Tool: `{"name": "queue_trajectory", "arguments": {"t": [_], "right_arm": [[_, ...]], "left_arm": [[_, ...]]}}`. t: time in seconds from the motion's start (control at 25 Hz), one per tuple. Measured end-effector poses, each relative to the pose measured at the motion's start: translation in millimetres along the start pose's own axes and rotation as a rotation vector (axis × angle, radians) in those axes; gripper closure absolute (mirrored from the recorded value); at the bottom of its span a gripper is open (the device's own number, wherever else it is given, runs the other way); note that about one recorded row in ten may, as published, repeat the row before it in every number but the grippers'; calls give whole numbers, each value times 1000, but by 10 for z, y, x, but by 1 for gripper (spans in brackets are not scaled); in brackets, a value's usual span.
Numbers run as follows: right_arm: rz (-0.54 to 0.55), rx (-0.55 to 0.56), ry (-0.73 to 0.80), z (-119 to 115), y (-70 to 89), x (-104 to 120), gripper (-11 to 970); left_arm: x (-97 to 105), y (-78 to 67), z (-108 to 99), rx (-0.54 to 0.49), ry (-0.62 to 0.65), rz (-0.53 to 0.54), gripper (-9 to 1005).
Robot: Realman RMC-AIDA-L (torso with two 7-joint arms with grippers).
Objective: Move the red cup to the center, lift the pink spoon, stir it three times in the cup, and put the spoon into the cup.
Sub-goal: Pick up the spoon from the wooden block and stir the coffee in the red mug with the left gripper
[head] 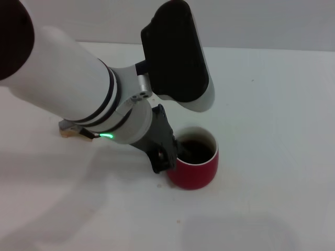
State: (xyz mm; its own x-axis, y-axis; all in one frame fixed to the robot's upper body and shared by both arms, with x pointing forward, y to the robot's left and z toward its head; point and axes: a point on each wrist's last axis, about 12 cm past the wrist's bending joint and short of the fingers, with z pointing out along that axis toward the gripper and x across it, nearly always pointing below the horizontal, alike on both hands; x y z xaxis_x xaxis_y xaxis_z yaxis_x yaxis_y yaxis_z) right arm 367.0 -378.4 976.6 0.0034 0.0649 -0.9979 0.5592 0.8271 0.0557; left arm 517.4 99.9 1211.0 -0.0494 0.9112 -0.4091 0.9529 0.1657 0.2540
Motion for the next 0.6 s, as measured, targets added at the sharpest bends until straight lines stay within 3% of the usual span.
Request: {"name": "queue_trajectory", "arguments": {"t": [0.28, 0.6], "right_arm": [[-2, -12, 5, -11, 13, 7, 958], [-2, -8, 10, -36, 5, 18, 958]], "left_arm": [[5, 124, -34, -118, 9, -42, 997], [-24, 102, -163, -163, -46, -74, 997]]}}
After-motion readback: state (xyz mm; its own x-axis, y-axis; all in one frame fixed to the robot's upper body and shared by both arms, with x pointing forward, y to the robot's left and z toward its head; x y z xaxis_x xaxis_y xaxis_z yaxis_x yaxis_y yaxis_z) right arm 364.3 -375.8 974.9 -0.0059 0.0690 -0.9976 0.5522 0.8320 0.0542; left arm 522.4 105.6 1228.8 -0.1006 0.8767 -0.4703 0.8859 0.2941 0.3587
